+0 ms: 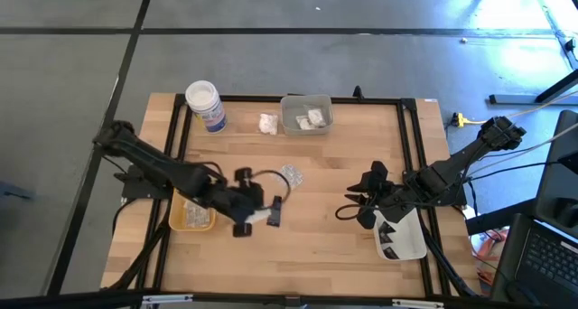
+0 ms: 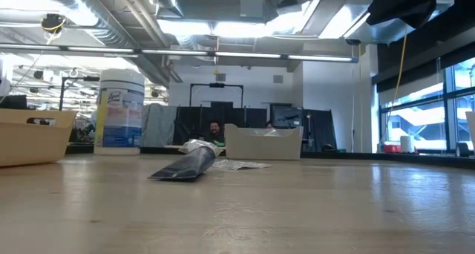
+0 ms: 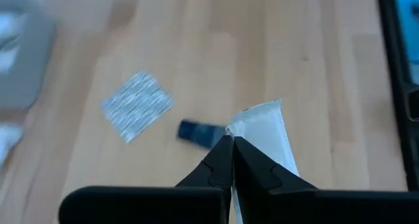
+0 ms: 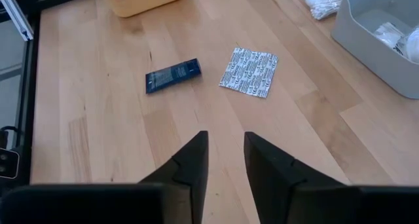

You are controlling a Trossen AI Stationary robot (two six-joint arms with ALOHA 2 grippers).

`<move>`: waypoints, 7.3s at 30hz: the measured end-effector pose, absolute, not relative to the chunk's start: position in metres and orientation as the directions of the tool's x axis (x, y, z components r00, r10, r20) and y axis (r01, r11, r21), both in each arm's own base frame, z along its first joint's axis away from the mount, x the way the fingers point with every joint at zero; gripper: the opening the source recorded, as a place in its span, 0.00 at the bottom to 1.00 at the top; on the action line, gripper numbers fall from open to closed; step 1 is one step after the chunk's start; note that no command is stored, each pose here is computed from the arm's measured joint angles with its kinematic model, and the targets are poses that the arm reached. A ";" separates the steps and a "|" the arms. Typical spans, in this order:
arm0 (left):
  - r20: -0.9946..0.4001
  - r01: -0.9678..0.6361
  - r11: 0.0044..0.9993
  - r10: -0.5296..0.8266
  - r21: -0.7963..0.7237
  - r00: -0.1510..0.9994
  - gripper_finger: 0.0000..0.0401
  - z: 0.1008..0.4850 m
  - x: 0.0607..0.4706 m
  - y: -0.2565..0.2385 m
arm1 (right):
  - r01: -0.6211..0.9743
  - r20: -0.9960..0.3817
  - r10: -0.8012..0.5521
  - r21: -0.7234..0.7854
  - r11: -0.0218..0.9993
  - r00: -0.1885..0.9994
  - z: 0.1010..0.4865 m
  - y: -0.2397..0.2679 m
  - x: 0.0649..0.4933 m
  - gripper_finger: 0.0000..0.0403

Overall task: Pick & Place Travel size toiletries
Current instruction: Put the white bandage pack into the yellow bin, then put the white cotton pack into the gray bin

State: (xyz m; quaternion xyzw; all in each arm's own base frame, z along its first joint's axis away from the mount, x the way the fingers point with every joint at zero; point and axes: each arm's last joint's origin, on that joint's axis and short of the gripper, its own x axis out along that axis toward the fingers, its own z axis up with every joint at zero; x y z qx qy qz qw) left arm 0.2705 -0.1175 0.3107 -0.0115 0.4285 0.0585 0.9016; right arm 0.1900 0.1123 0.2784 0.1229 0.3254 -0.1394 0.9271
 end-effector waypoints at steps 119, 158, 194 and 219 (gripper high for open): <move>-0.666 -0.256 0.963 0.242 0.079 0.706 0.41 0.290 0.231 -0.053 | 0.352 -0.551 -0.239 0.108 0.930 0.800 0.286 0.101 0.205 0.29; -0.815 -0.465 0.885 0.253 -0.022 0.522 0.53 0.191 0.306 -0.056 | 0.319 -0.562 -0.214 0.095 0.943 0.799 0.287 0.096 0.209 0.31; -0.816 -0.768 0.621 0.357 -0.156 0.455 0.52 0.198 0.266 0.175 | 0.274 -0.591 -0.140 0.142 0.951 0.795 0.286 0.098 0.209 0.29; -0.792 -0.823 0.505 0.376 -0.260 0.481 0.52 0.194 0.242 0.210 | 0.271 -0.616 -0.145 0.115 0.956 0.774 0.285 0.086 0.214 0.32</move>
